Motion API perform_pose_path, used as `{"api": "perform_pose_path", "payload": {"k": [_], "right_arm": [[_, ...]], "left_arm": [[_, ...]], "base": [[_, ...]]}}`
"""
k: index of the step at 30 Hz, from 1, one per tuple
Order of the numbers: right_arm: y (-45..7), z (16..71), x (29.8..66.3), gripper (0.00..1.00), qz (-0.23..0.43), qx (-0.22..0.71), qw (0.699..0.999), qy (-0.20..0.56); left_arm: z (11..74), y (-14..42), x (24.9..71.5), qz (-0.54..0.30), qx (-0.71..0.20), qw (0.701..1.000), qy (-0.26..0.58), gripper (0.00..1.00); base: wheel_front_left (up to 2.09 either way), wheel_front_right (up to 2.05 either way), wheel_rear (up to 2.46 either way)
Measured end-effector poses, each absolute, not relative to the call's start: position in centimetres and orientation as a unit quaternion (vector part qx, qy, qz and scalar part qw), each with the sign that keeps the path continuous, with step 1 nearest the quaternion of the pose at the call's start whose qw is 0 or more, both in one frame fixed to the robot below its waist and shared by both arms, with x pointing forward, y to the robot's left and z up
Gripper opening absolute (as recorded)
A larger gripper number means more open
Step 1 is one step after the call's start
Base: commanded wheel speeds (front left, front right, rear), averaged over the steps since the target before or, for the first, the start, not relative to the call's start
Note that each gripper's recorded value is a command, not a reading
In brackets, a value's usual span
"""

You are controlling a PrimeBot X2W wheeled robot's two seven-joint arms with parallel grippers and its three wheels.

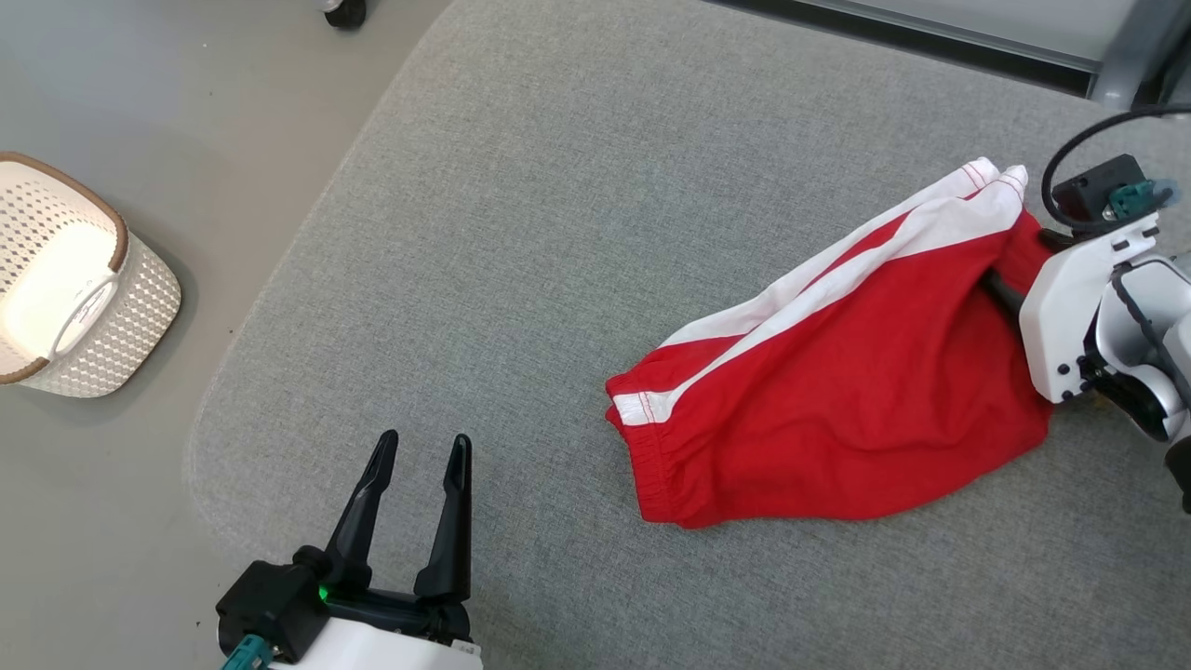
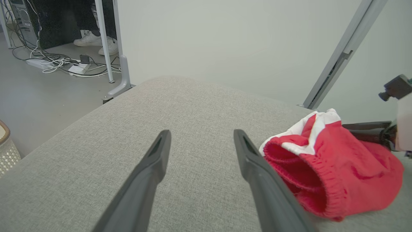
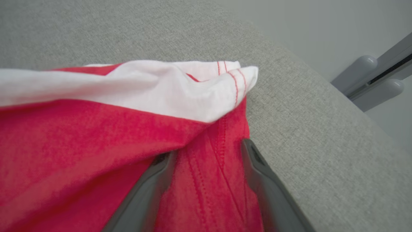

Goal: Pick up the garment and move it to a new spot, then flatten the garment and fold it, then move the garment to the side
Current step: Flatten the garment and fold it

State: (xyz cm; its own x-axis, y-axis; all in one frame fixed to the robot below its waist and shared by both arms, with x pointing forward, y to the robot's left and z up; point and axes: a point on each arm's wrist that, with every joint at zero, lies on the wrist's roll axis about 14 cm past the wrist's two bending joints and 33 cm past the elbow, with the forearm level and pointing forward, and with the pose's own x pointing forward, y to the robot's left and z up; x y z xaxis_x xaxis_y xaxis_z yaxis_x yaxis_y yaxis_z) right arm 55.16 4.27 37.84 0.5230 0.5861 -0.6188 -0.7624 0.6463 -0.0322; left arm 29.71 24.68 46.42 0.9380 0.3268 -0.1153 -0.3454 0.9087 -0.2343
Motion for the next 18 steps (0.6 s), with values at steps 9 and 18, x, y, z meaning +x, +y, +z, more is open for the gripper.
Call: {"api": "perform_pose_path", "payload": {"k": [9,18], "right_arm": [[2.7,37.6,55.8,1.00,0.373,-0.182,0.855,0.310],[4.1,36.9,54.3,0.44,0.396,-0.167,0.838,0.336]], "left_arm": [[46.6,24.4,30.1,0.170,-0.134,0.976,0.033,1.00],[46.3,24.2,30.3,0.169,-0.136,0.976,0.037,1.00]], "base": [[0.00,0.00,0.00],[0.00,0.00,0.00]]}}
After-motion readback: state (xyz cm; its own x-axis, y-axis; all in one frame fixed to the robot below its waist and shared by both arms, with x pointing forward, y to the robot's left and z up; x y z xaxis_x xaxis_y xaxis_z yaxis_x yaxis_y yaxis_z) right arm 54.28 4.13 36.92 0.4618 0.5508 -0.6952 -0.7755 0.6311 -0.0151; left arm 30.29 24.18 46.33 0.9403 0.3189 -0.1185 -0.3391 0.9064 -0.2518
